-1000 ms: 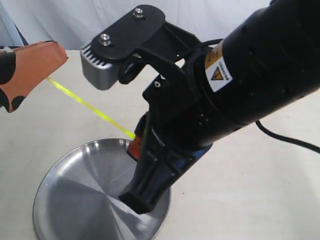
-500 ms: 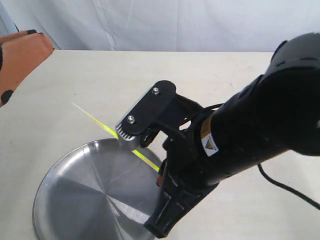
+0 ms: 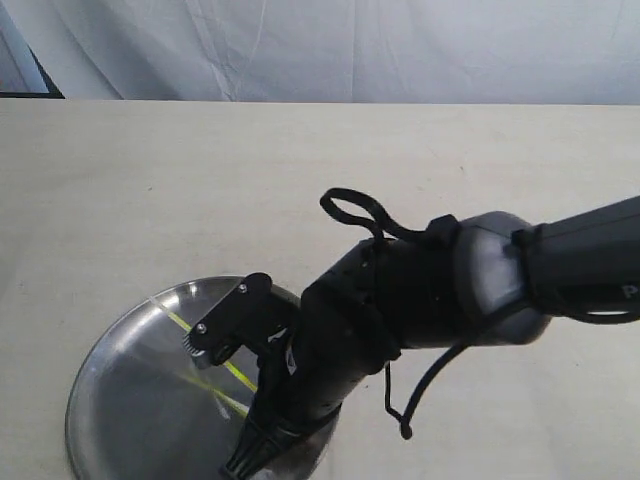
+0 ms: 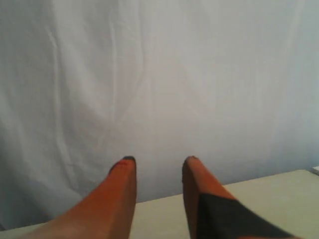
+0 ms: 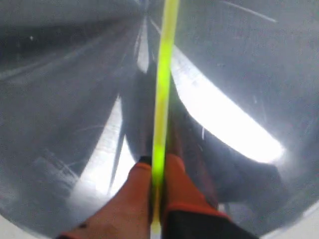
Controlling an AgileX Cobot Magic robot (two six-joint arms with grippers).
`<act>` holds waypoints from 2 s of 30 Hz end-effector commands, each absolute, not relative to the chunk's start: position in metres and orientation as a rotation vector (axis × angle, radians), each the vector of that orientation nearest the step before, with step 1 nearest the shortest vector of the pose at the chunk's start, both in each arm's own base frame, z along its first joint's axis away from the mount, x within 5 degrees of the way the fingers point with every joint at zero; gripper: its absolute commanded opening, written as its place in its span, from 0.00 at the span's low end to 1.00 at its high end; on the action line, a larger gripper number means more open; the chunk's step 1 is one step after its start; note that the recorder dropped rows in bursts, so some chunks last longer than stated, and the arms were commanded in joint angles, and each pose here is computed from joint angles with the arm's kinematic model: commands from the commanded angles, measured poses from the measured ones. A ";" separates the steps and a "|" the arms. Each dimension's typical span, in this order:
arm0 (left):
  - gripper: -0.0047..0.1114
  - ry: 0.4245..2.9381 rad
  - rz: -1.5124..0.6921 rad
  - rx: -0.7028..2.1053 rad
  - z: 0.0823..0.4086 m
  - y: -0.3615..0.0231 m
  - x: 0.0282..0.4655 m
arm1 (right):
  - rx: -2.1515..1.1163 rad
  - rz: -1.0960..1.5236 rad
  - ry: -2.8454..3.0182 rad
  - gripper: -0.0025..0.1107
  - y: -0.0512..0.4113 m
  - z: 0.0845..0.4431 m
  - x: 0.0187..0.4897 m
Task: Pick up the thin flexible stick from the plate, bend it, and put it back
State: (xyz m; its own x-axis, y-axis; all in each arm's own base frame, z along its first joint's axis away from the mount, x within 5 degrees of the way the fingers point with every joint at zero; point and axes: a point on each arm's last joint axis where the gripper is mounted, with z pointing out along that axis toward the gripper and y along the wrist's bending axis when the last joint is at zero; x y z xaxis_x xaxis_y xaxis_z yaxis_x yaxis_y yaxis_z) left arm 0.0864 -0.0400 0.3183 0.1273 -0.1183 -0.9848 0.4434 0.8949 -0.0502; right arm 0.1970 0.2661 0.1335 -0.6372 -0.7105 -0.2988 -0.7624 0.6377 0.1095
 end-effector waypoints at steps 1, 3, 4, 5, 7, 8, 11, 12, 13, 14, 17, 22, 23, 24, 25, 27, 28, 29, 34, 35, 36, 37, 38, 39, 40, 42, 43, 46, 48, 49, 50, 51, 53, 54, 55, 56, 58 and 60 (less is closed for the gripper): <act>0.31 1.385 -0.245 0.151 0.321 -0.021 0.075 | -1.184 0.359 2.574 0.22 0.274 0.141 0.204; 0.31 1.376 -0.219 0.120 0.321 -0.016 0.070 | -1.195 0.358 2.575 0.39 0.276 0.144 0.205; 0.31 1.377 -0.216 0.114 0.319 -0.016 0.070 | -1.193 0.363 2.567 0.44 0.276 0.148 0.205; 0.31 1.381 -0.223 0.123 0.316 -0.017 0.070 | -1.186 0.374 2.549 0.45 0.275 0.155 0.205; 0.25 1.402 -0.293 0.139 0.305 -0.022 0.071 | -1.158 0.416 2.483 0.41 0.273 0.180 0.203; 0.17 1.431 -0.349 0.156 0.291 -0.026 0.073 | -1.137 0.450 2.417 0.33 0.269 0.205 0.199; 0.04 1.504 -0.378 0.180 0.264 -0.030 0.075 | -1.096 0.514 2.272 0.12 0.252 0.260 0.187; 0.04 1.539 -0.393 0.165 0.253 -0.030 0.075 | -1.074 0.539 2.190 0.02 0.242 0.285 0.179; 0.04 1.549 -0.396 0.159 0.250 -0.030 0.076 | -1.063 0.547 2.138 0.01 0.236 0.299 0.175; 0.04 1.569 -0.391 0.148 0.244 -0.029 0.076 | -1.055 0.537 2.040 0.01 0.223 0.322 0.168; 0.04 1.597 -0.340 0.105 0.240 -0.024 0.078 | -1.044 0.501 1.888 0.01 0.201 0.352 0.155; 0.04 1.633 -0.259 0.032 0.237 -0.015 0.080 | -1.068 0.384 1.751 0.01 0.171 0.380 0.139; 0.04 1.633 -0.259 0.032 0.237 -0.015 0.080 | -1.073 0.372 1.757 0.01 0.167 0.381 0.137; 0.04 1.633 -0.259 0.032 0.237 -0.015 0.080 | -1.072 0.370 1.768 0.01 0.163 0.382 0.134; 0.04 1.633 -0.259 0.032 0.237 -0.015 0.080 | -1.077 0.366 1.809 0.01 0.158 0.380 0.131; 0.04 1.633 -0.259 0.032 0.237 -0.015 0.080 | -1.065 0.374 1.875 0.01 0.153 0.379 0.126; 0.04 1.633 -0.259 0.032 0.237 -0.015 0.080 | -1.052 0.376 1.924 0.01 0.149 0.377 0.124; 0.04 1.633 -0.259 0.032 0.237 -0.015 0.080 | -1.051 0.374 1.948 0.01 0.148 0.376 0.123; 0.04 1.634 -0.257 0.031 0.237 -0.015 0.080 | -1.058 0.367 1.962 0.01 0.148 0.374 0.123; 0.04 1.634 -0.257 0.031 0.237 -0.015 0.080 | -1.058 0.367 1.962 0.01 0.148 0.374 0.123; 0.04 1.634 -0.257 0.031 0.237 -0.015 0.080 | -1.058 0.367 1.962 0.01 0.148 0.374 0.123; 0.04 1.634 -0.257 0.031 0.237 -0.015 0.080 | -1.057 0.368 1.960 0.01 0.148 0.374 0.123; 0.04 1.634 -0.257 0.031 0.237 -0.015 0.080 | -1.056 0.369 1.958 0.01 0.148 0.374 0.123; 0.04 1.634 -0.257 0.031 0.237 -0.015 0.080 | -1.056 0.369 1.958 0.01 0.148 0.374 0.123; 0.04 1.634 -0.257 0.031 0.237 -0.015 0.080 | -1.057 0.368 1.960 0.01 0.148 0.374 0.123; 0.04 1.634 -0.257 0.031 0.237 -0.015 0.080 | -1.057 0.368 1.962 0.01 0.148 0.374 0.123; 0.04 1.634 -0.257 0.031 0.237 -0.015 0.080 | -1.020 0.408 1.990 0.01 0.149 0.374 0.122; 0.04 1.634 -0.257 0.031 0.237 -0.015 0.080 | -0.978 0.466 2.064 0.01 0.148 0.370 0.118; 0.04 1.635 -0.255 0.029 0.237 -0.015 0.080 | -0.982 0.431 2.042 0.01 0.137 0.364 0.113; 0.04 1.635 -0.252 0.029 0.237 -0.015 0.080 | -0.968 0.429 2.029 0.01 0.131 0.358 0.109; 0.04 1.635 -0.249 0.032 0.237 -0.015 0.080 | -0.932 0.439 2.019 0.01 0.124 0.350 0.107; 0.04 1.635 -0.244 0.037 0.237 -0.015 0.080 | -0.882 0.444 2.006 0.01 0.116 0.342 0.106; 0.04 1.635 -0.238 0.043 0.237 -0.015 0.080 | -0.737 0.463 1.950 0.01 0.098 0.318 0.104; 0.04 1.635 -0.237 0.045 0.237 -0.015 0.080 | -0.669 0.477 1.905 0.01 0.091 0.308 0.104; 0.04 1.635 -0.237 0.045 0.237 -0.015 0.080 | -0.585 0.487 1.874 0.01 0.081 0.294 0.101; 0.04 1.635 -0.237 0.045 0.237 -0.015 0.080 | -0.504 0.490 1.840 0.01 0.071 0.281 0.099; 0.04 1.635 -0.237 0.045 0.237 -0.015 0.080 | -0.365 0.475 1.793 0.01 0.054 0.255 0.091; 0.04 1.635 -0.237 0.045 0.237 -0.015 0.080 | -0.230 0.430 1.757 0.01 0.038 0.236 0.085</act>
State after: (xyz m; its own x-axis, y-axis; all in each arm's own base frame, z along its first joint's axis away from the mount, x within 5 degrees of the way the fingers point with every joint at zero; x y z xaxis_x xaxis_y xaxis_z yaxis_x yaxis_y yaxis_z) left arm 0.0800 -0.0154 0.2361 -0.0836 -0.1105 -0.9903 0.1786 0.9761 -0.1240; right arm 0.0925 0.0577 0.2565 -0.3168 -0.0622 -0.9465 -0.4969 0.8608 0.1097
